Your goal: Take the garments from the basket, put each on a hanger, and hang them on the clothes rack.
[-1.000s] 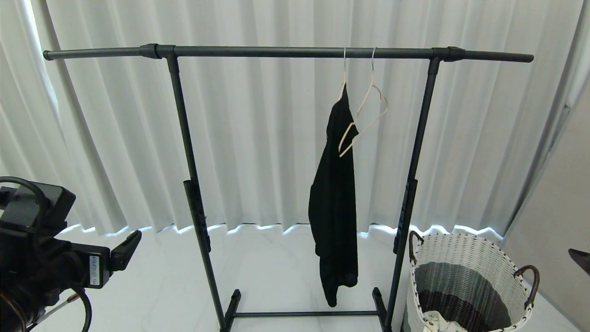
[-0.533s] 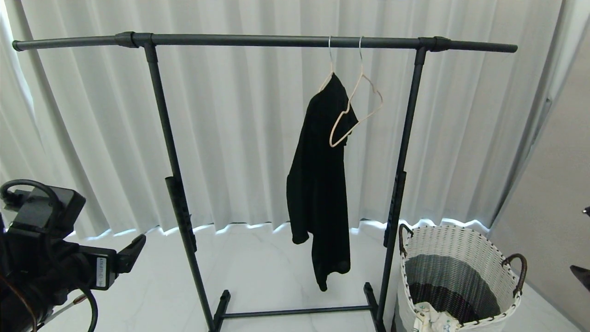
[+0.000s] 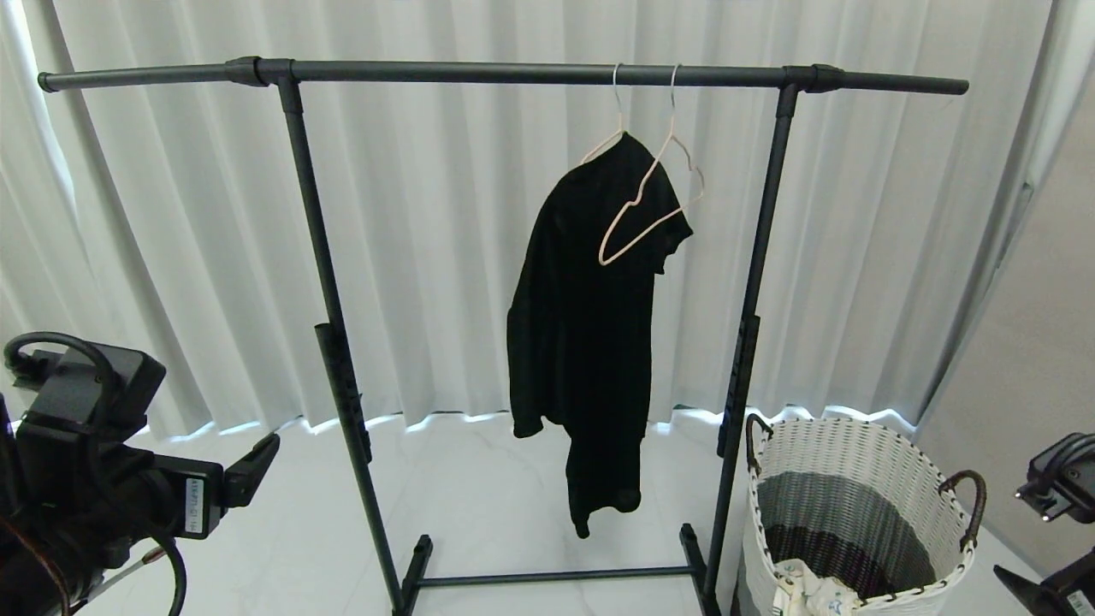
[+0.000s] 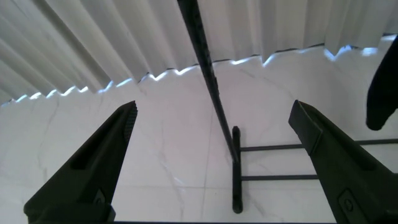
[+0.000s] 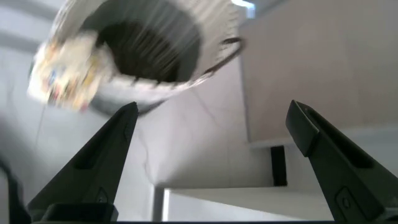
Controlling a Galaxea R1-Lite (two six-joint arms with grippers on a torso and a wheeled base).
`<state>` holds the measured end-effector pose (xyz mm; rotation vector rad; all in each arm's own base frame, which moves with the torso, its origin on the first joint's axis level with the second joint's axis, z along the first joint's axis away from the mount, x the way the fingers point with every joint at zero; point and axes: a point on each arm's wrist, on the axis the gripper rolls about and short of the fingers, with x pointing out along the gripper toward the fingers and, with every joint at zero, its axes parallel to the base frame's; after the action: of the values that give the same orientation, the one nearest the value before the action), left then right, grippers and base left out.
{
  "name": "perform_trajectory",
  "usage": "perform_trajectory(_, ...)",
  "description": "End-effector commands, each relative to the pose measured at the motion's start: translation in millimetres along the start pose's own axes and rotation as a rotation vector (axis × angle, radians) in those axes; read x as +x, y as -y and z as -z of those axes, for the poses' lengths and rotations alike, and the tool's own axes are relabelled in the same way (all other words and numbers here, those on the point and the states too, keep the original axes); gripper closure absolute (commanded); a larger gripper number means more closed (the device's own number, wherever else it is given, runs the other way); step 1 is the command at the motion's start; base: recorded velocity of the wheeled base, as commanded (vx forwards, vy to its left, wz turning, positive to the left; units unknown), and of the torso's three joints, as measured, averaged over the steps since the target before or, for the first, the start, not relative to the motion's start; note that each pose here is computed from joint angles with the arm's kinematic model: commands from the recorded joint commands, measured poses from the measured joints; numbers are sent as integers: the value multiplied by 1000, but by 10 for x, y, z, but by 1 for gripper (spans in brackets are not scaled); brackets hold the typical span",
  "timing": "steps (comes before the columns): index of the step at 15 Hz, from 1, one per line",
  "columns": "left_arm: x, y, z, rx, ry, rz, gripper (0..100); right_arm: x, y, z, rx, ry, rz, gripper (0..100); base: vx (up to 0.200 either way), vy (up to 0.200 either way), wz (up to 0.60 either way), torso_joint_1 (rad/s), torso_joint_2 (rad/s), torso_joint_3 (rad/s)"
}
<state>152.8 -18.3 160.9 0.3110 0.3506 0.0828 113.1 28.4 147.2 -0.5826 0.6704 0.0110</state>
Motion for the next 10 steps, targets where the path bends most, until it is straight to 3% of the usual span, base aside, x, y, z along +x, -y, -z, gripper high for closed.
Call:
perform_trajectory(1, 6, 8, 3, 3, -3, 4, 0, 40, -78, 130, -52, -27, -65, 0, 0, 0, 0, 0, 0, 0)
perform_trajectory(4, 4, 16, 2, 3, -1, 12, 0, 88, -143, 203, -115, -48, -147, 0, 0, 0, 0, 0, 0, 0)
perform_trajectory(8, 18, 38, 9, 9, -8, 23, 0, 97, -184, 249, -138, -43, -217, 0, 200, 0, 0, -1, 0, 6)
perform_trajectory(10, 13, 56, 5, 13, -4, 34, 0, 105, -217, 304, -211, -40, -268, 0, 0, 0, 0, 0, 0, 0)
